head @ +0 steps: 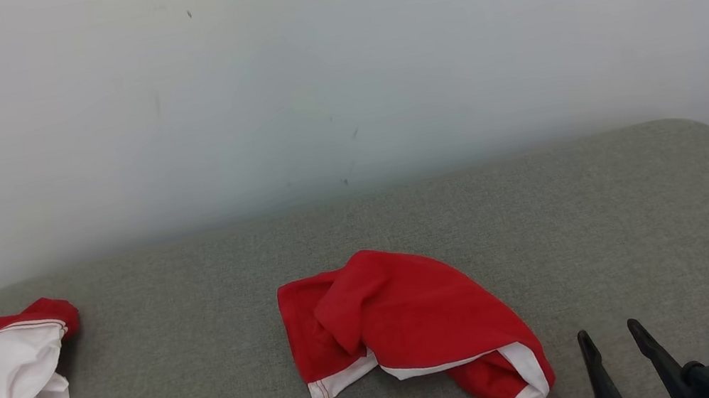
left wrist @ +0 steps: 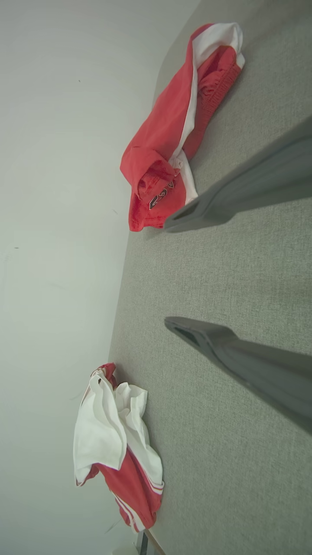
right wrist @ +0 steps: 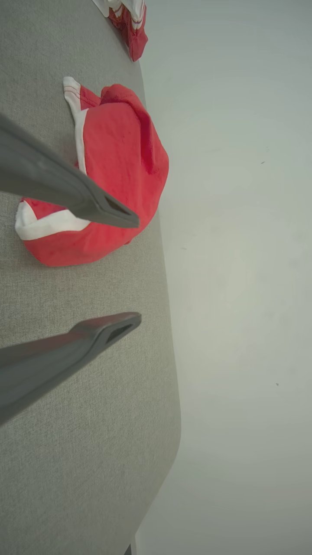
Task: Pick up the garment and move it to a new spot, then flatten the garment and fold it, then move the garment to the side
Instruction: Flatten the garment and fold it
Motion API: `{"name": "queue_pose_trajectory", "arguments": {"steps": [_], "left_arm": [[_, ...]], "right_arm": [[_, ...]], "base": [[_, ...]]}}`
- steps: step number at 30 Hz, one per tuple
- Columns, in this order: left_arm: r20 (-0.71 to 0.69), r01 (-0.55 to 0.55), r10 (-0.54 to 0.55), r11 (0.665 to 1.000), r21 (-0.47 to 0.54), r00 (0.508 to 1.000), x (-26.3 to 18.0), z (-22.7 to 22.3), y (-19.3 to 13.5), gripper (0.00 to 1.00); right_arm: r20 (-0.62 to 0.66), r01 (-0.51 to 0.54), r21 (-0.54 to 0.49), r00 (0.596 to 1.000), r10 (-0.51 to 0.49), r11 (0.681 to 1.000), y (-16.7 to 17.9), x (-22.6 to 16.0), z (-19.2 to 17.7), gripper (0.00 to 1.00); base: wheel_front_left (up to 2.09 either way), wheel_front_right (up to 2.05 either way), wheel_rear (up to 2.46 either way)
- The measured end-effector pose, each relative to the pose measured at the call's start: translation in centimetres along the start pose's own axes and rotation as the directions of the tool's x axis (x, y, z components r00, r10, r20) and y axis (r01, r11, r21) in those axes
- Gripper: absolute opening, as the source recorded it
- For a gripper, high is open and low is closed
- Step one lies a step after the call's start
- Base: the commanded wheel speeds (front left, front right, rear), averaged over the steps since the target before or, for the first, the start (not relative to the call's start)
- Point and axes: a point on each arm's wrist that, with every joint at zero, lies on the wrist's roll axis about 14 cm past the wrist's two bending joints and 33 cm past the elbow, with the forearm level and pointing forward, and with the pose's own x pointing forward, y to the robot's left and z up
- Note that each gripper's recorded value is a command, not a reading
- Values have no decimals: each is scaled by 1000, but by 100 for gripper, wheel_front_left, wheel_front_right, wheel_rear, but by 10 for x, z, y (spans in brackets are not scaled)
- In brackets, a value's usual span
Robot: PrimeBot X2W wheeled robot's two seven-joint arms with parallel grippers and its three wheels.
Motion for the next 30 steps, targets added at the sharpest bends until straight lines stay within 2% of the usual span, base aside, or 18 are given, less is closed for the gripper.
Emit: {"name": "queue_pose_trajectory", "arguments": {"steps": [8, 13, 22, 30], "left_arm": [[-13, 11, -11, 1000, -7, 1000, 0, -3, -2, 100], [-55, 71, -73, 997, -30, 996, 2, -16, -20, 100], [-200, 233, -236, 972, -39, 951, 73, -30, -72, 100], [-410, 244, -250, 967, -69, 877, 126, -63, -112, 100]], "right_arm": [[-7, -3, 2, 1000, 3, 1000, 1, -1, -3, 100], [-5, -3, 1, 1000, 3, 1000, 1, -1, -2, 100], [-6, -32, -13, 999, 32, 999, 12, 3, 8, 100], [-30, 18, -1, 999, -18, 1000, 1, -12, 6, 100]], "base": [[0, 0, 0], [0, 0, 0], [0, 0, 0], [0, 0, 0]]}}
